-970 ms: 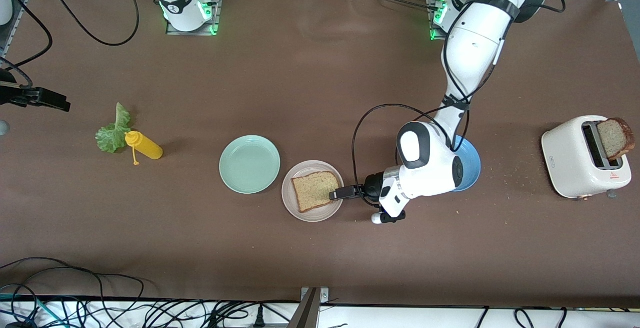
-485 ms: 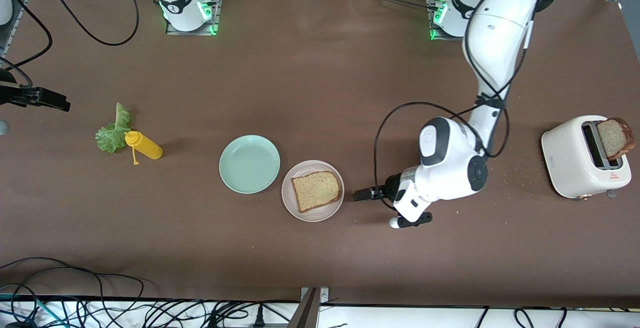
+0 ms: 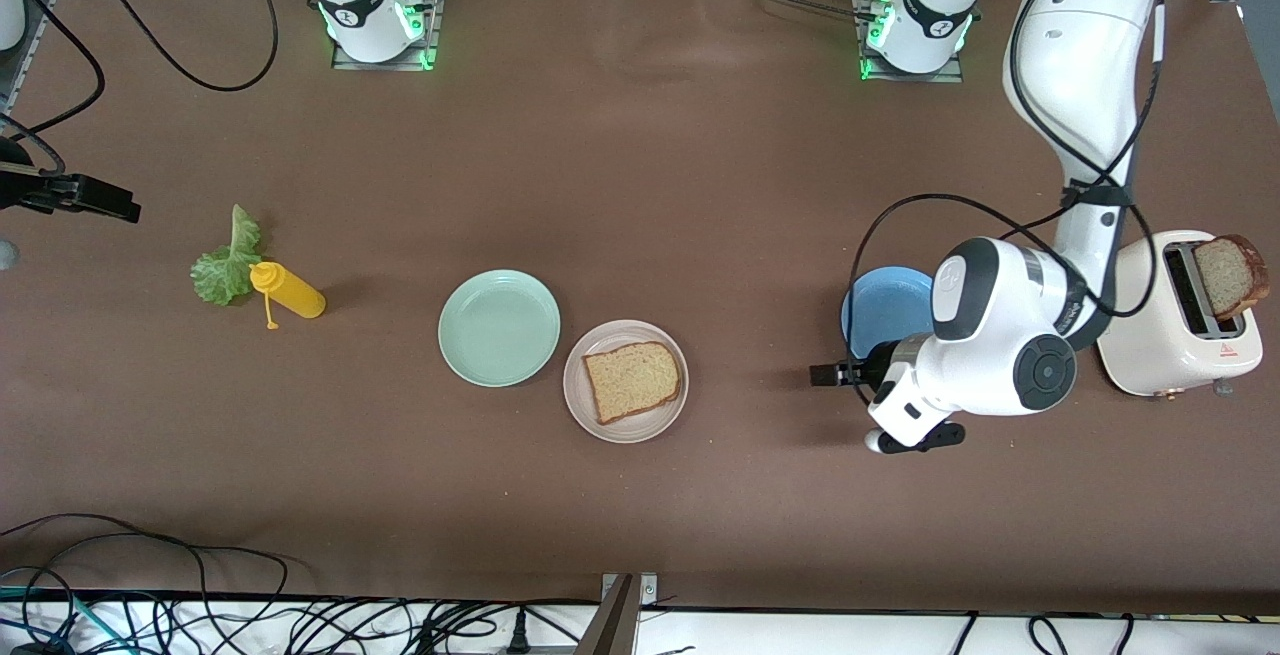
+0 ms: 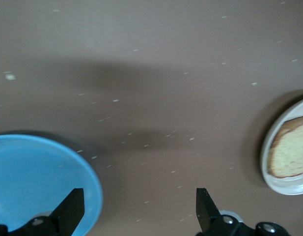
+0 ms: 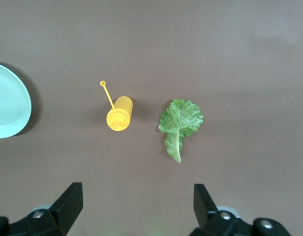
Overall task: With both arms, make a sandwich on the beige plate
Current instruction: 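Open the left gripper and withdraw it toward the toaster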
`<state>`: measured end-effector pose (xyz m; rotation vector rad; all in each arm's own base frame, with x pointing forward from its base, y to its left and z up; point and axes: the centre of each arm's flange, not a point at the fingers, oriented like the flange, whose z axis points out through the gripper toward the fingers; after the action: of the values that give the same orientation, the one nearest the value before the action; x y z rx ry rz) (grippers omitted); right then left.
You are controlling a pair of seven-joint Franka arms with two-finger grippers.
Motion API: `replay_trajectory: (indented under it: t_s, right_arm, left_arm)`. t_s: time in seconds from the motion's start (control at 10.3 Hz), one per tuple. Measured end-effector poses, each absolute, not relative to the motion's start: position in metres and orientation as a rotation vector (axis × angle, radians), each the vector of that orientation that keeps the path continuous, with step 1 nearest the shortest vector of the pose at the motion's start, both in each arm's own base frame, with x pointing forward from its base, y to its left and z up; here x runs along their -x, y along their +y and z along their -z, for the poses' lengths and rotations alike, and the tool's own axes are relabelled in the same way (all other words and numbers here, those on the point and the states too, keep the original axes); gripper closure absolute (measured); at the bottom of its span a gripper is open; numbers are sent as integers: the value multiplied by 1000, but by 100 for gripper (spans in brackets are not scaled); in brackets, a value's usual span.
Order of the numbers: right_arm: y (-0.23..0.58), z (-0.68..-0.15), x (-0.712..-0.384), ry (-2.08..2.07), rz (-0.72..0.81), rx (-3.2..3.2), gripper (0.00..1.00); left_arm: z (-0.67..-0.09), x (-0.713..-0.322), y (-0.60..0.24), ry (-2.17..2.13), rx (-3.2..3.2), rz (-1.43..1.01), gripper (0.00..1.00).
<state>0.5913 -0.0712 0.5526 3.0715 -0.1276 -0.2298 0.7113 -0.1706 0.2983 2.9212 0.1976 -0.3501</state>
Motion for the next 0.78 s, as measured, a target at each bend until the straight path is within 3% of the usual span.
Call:
replay_trajectory:
  t_s: [0.78]
  right_arm:
    - [-71, -552, -591, -128, 230, -3071, 0]
  left_arm:
    - [-384, -692, -81, 253, -3136, 471, 0]
